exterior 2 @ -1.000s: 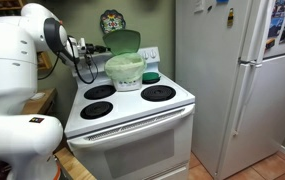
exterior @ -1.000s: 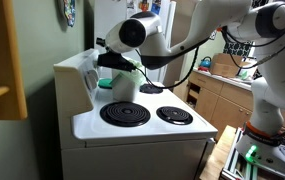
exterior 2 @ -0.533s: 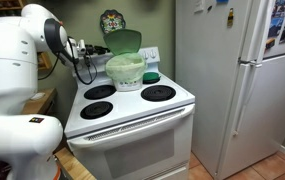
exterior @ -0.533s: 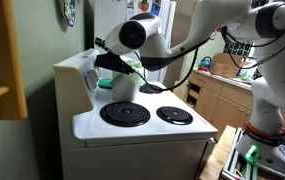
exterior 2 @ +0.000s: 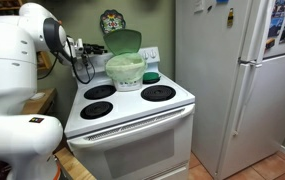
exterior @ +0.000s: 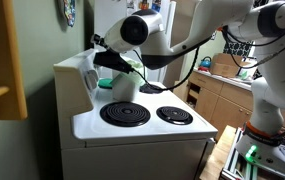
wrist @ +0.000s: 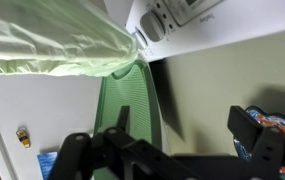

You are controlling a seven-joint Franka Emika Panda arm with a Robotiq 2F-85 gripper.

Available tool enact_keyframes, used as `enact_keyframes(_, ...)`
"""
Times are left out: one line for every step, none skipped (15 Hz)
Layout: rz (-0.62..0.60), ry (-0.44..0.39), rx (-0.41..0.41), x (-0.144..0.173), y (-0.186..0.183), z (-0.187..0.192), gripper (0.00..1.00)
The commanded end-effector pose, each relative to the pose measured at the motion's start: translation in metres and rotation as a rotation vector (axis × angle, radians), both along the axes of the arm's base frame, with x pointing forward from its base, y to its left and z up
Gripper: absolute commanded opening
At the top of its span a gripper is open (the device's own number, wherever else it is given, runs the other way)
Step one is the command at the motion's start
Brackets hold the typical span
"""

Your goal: Close the white and green bin.

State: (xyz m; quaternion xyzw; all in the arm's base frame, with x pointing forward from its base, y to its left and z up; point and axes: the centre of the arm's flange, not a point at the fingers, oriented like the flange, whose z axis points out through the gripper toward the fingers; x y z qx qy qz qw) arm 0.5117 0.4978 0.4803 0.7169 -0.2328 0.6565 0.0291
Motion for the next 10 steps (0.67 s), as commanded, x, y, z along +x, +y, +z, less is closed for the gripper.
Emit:
enact_keyframes(-0.038,-0.028,0.004,-0.008,-0.013,0.016,1.00)
enact_keyframes(-0.054,-0.050,0.013,-0.008,-0.016,0.024,1.00)
enact_keyframes(-0.080,-0.069,0.026,-0.008,-0.019,0.032,1.00)
enact_keyframes(-0.105,-0.087,0.051,-0.008,-0.025,0.039,1.00)
enact_keyframes(-0.136,-0.092,0.073,-0.008,-0.029,0.047,0.99)
enact_keyframes(-0.172,-0.090,0.100,-0.008,-0.034,0.054,1.00)
enact_keyframes(-0.211,-0.084,0.119,-0.007,-0.037,0.060,1.00)
enact_keyframes(-0.155,-0.090,0.066,-0.001,-0.028,0.052,1.00)
enact_keyframes(-0.178,-0.090,0.079,-0.001,-0.032,0.059,1.00)
enact_keyframes(-0.186,-0.089,0.087,-0.001,-0.034,0.062,1.00)
